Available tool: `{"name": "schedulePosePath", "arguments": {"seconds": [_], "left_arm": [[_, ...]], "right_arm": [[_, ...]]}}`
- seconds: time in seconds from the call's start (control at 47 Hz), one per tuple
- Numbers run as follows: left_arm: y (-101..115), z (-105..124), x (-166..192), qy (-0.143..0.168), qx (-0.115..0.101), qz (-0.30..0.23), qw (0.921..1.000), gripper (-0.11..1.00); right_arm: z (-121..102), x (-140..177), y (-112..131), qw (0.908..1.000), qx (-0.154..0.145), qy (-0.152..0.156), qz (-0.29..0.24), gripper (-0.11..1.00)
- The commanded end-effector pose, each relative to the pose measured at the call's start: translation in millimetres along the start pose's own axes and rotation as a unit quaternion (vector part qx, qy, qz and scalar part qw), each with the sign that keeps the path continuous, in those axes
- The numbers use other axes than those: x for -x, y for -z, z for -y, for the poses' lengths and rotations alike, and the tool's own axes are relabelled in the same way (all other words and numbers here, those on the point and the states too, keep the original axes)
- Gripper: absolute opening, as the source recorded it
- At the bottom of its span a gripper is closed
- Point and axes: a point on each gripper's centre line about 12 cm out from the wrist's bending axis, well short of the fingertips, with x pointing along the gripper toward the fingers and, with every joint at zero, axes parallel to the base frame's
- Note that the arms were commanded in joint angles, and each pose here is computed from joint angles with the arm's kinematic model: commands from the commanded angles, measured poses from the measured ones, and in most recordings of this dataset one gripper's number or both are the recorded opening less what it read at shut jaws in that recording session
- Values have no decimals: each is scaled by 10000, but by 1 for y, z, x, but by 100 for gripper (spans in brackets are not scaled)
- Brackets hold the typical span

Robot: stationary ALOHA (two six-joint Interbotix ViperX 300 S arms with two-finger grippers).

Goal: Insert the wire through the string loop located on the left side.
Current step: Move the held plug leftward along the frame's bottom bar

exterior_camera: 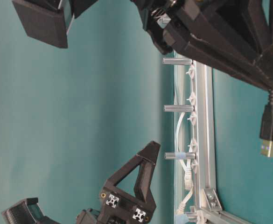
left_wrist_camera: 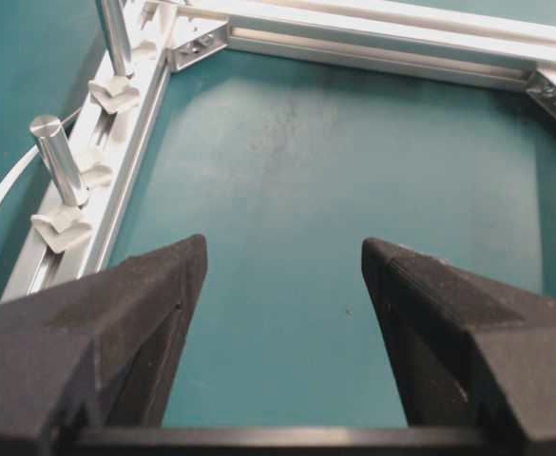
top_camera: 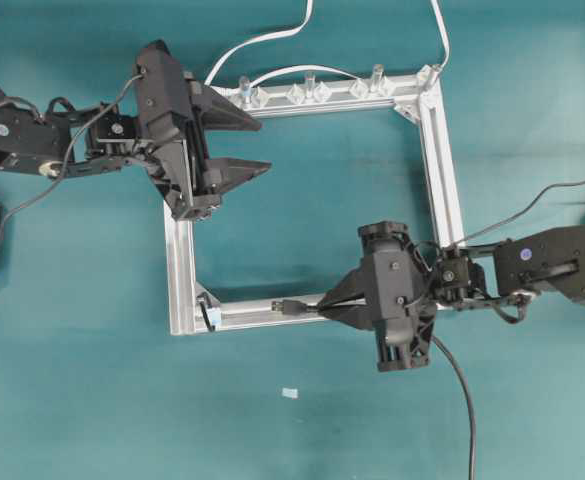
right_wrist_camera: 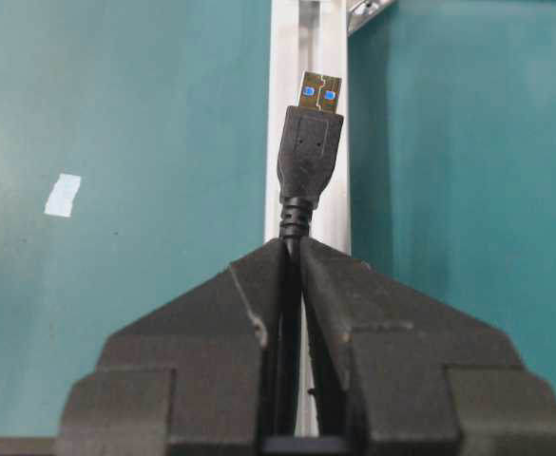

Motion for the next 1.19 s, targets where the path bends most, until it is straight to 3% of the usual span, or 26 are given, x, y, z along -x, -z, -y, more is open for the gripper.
{"name": "schedulePosePath", "arguments": {"seconds": [0.0, 0.468, 1.171], "left_arm": [[-11, 2, 4, 29, -32, 183, 9998, 72], [-12, 2, 4, 31, -47, 191, 9998, 72], [-9, 2, 22, 42, -41, 244, 9997, 72]], "right_arm": [[0, 3, -12, 9998, -13, -11, 184, 10], [0, -2, -15, 9998, -18, -9, 193, 10], [5, -38, -37, 9996, 187, 18, 195, 10]]}}
